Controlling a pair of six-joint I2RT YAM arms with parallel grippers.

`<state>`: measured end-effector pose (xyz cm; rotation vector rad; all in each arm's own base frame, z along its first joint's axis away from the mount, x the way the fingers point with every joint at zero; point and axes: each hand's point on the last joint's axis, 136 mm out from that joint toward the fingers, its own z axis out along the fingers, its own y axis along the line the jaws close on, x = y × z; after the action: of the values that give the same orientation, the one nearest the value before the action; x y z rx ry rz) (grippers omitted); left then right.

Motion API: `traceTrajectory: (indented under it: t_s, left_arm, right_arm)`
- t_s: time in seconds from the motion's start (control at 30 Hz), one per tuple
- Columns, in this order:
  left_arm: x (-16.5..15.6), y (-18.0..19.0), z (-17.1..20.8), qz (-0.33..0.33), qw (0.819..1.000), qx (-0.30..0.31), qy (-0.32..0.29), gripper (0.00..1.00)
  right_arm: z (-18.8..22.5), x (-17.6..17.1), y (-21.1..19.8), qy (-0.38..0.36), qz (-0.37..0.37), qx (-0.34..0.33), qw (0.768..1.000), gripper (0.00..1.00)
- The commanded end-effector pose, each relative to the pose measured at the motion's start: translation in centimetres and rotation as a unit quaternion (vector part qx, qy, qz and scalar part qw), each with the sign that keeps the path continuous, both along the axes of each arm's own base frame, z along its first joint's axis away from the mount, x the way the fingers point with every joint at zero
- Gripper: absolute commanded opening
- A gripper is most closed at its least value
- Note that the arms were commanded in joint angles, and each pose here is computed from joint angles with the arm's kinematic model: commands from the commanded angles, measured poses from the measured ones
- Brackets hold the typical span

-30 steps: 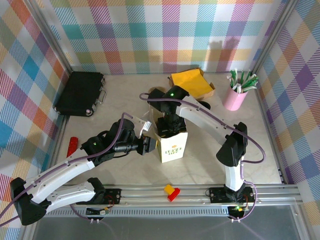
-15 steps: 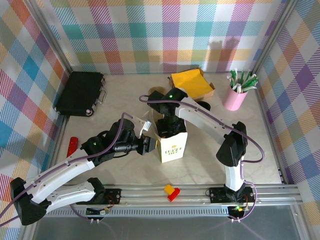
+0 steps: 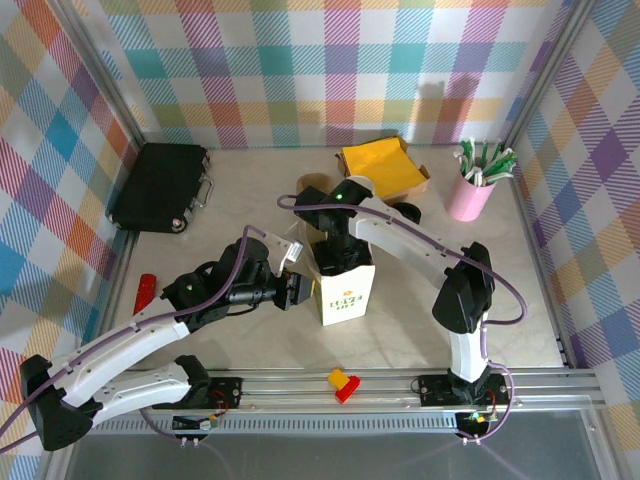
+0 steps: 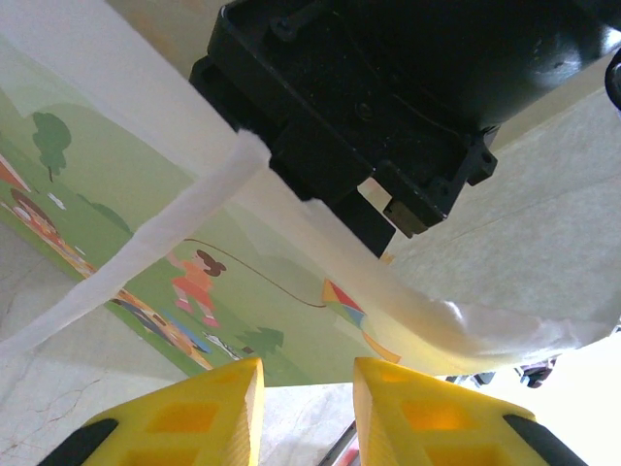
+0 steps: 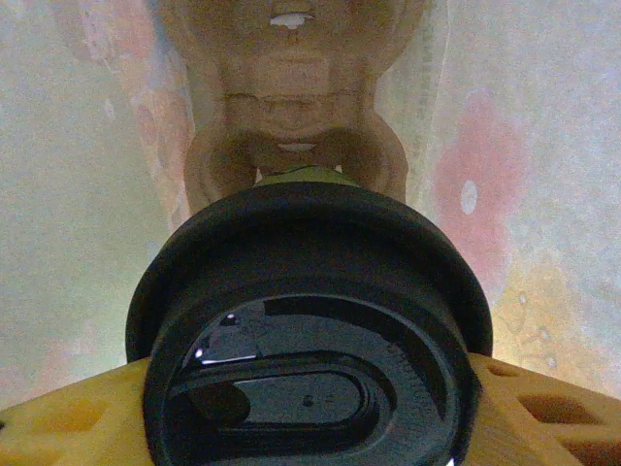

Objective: Pack the takeout coffee

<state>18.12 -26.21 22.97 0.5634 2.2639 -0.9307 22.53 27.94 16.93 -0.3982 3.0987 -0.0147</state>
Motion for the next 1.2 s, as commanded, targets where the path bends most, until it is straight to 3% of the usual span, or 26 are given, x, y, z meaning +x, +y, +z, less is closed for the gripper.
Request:
traceTrajectory:
  t_s: [0.0, 1.17]
  left_arm:
    - [-0.2, 0.1, 0.2, 0.003, 1.0, -0.008, -0.003, 0.3]
    - [-0.1, 0.1, 0.0, 0.006, 1.0, -0.006, -0.001, 0.3]
  right_arm:
    - [0.4, -0.5, 0.0, -0.002, -0.001, 0.003, 1.0, 0.5]
    - [-1.3, -0.8, 0.1, 0.011, 0.001, 0.0, 1.0, 0.5]
